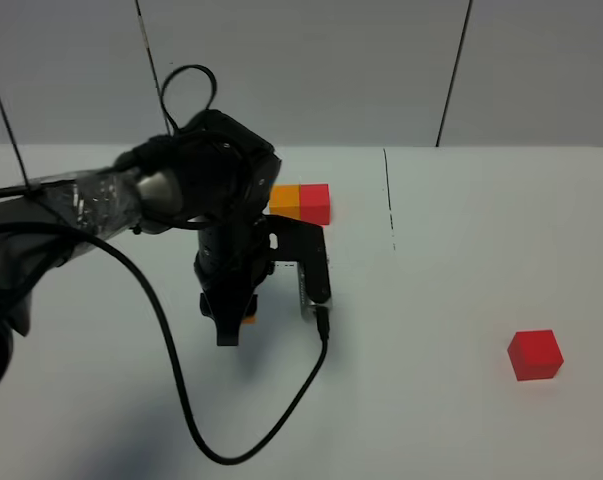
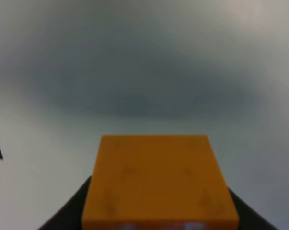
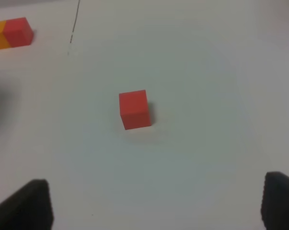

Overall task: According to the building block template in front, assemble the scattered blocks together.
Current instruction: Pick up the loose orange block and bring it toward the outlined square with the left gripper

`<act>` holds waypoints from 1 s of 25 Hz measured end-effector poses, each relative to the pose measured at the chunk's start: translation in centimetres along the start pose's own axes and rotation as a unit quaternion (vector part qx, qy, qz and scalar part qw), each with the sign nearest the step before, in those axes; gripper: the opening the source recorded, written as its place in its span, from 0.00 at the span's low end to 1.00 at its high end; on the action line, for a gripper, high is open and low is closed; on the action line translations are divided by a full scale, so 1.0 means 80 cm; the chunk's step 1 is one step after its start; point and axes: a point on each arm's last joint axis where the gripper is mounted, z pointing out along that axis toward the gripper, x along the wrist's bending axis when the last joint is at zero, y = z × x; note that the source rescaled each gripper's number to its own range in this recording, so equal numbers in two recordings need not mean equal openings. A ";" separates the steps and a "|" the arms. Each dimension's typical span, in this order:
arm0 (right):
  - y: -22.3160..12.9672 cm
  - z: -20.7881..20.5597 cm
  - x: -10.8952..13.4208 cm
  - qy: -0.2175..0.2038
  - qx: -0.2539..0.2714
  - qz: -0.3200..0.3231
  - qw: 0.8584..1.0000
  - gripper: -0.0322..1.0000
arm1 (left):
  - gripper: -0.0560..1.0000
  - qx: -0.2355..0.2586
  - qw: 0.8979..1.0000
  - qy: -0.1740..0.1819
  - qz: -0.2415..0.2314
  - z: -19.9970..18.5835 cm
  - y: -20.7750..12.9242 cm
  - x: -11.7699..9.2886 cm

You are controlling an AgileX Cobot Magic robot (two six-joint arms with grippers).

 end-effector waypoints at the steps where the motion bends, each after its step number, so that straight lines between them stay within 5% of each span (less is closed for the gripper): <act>1: 0.000 0.000 0.000 0.000 0.000 0.000 1.000 0.75 | 0.05 0.000 1.000 0.000 0.010 0.005 0.008 0.000; 25: 0.000 0.000 0.000 0.000 0.000 0.000 1.000 0.75 | 0.05 -0.058 0.998 -0.028 0.024 0.056 0.074 0.020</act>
